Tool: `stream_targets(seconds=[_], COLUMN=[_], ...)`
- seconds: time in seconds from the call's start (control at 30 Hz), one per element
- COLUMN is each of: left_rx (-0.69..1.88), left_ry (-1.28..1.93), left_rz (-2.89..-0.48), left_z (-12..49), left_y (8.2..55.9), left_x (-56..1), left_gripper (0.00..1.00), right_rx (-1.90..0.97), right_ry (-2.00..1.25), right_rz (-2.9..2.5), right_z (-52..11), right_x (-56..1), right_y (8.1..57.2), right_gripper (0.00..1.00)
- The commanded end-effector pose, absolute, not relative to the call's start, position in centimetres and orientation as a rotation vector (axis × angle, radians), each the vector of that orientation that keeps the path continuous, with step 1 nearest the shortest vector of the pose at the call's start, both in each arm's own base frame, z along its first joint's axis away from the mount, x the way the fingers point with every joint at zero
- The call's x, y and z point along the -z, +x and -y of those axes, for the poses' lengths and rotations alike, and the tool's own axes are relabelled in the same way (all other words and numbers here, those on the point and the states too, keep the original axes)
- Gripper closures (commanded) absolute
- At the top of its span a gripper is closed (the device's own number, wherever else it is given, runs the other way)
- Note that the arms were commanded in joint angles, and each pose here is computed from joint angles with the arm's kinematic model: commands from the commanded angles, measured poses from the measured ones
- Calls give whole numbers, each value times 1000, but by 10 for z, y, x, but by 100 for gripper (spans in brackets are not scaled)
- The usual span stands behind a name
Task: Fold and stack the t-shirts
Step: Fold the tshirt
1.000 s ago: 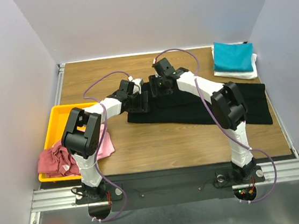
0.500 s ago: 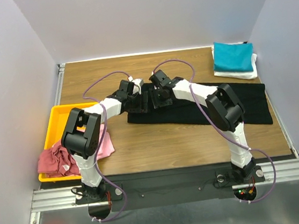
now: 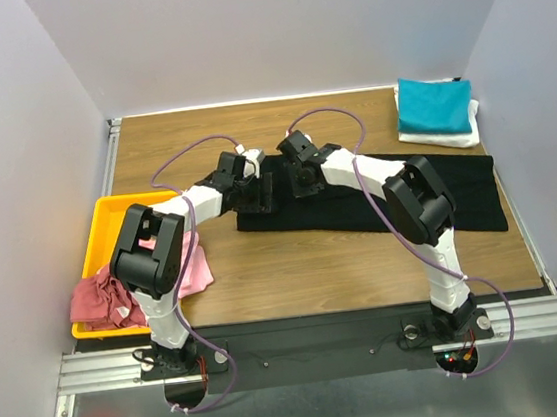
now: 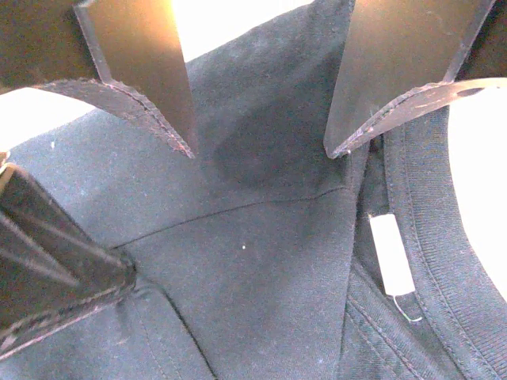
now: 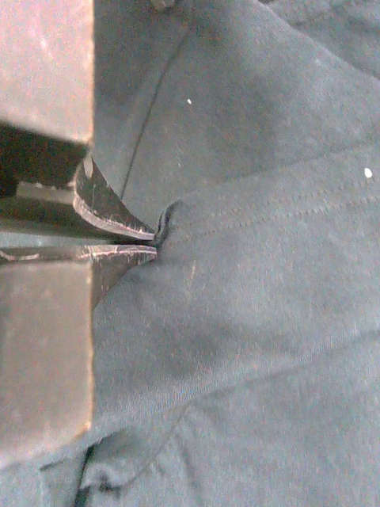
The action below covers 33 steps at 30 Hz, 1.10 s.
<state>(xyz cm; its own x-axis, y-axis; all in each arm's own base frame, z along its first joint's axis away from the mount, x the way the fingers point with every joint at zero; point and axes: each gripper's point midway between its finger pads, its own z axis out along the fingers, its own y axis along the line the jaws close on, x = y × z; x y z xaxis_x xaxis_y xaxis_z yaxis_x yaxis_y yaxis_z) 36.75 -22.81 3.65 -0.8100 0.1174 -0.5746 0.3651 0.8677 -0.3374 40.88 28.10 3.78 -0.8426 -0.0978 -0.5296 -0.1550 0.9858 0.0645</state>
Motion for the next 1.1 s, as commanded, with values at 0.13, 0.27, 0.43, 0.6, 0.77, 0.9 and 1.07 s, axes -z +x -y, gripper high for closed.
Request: stream_targets(seconds=[0.13,0.27,0.43,0.6,0.77,0.9,1.07], left_rx=[488,481,480,476,472,470,462], left_ry=[320,311,311,310,316,318,312], left_rz=[-2680,-2688,-2688,-2697,-2700,-2703,-2705], left_z=[188,184,182,180,179,179,177], left_y=[325,323,323,322,321,320,320], left_x=[0,2,2,4,3,3,3], left_gripper=[22,22,22,22,22,22,22], right_rx=[-20,19,35,63,88,125,227], right_ry=[-79,-29,28,35,30,20,53], right_rz=[-2440,-2421,-2416,-2400,-2381,-2381,-2364], right_z=[-260,-241,-219,-209,-206,-202,-185], right_x=[-83,-90,-91,-91,-91,-85,-86], right_y=[438,451,471,491,509,514,514], right_gripper=[95,96,96,95,93,93,93])
